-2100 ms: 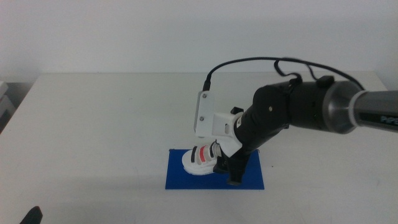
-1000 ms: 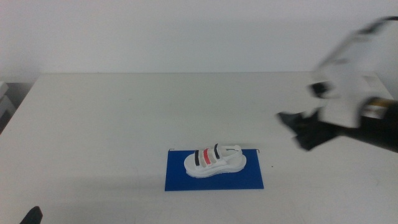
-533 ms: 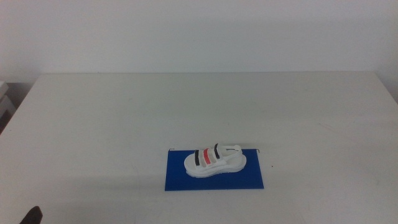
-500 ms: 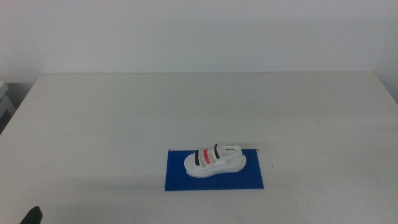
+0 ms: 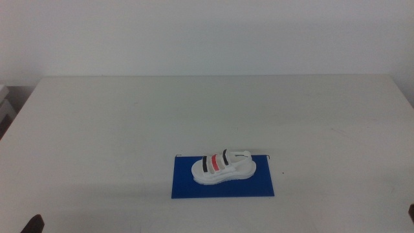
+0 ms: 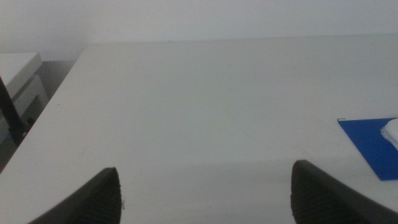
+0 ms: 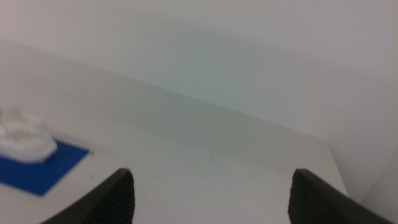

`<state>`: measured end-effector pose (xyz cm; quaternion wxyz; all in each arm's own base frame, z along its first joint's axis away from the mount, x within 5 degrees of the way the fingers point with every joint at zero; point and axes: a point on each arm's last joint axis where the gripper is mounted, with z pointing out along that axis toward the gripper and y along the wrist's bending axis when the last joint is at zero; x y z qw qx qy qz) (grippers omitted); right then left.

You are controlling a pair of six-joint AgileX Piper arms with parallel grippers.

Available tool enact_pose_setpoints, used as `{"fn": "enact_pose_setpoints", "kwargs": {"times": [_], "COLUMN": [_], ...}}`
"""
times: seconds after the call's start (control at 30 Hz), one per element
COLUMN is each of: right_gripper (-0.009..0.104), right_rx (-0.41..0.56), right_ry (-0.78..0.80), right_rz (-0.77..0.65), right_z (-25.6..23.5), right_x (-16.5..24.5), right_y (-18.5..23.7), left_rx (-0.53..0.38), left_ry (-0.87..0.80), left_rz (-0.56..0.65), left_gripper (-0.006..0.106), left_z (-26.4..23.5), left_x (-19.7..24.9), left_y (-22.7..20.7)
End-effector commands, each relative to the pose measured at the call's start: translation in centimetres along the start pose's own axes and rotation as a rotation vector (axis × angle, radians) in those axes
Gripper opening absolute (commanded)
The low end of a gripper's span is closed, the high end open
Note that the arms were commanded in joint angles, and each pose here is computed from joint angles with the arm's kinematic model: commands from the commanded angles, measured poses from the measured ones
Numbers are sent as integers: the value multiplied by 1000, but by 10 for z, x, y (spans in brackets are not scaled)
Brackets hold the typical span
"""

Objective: Use one arm to grab the shoe from the table and place it on the mat.

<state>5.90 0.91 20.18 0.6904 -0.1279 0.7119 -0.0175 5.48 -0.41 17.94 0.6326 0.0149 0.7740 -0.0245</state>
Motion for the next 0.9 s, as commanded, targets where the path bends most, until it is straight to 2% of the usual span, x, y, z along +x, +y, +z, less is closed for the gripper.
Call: {"fn": "enact_pose_setpoints", "kwargs": {"times": [0.0,0.1,0.37,0.87], "right_gripper": [63,63,63,63], "right_rx": [29,25,50,47], "right_ry": [-80,-66,-188,-186], "right_rz": [-58,-43,-14,50], "right_z": [-1,-2,-6,-6], "right_x": [-5,3,-7,-6], "right_y": [-2,0,-2,-2], "left_rx": [1,1,1,1], "left_ry": [-87,-87,-86,-86], "left_rz": [-11,-11,-11,-11], "left_gripper": [94,94,94,94], "left_z": [-1,-1,-1,-1], "left_x": [-6,-6,-6,-6], "left_y": [0,0,0,0]}}
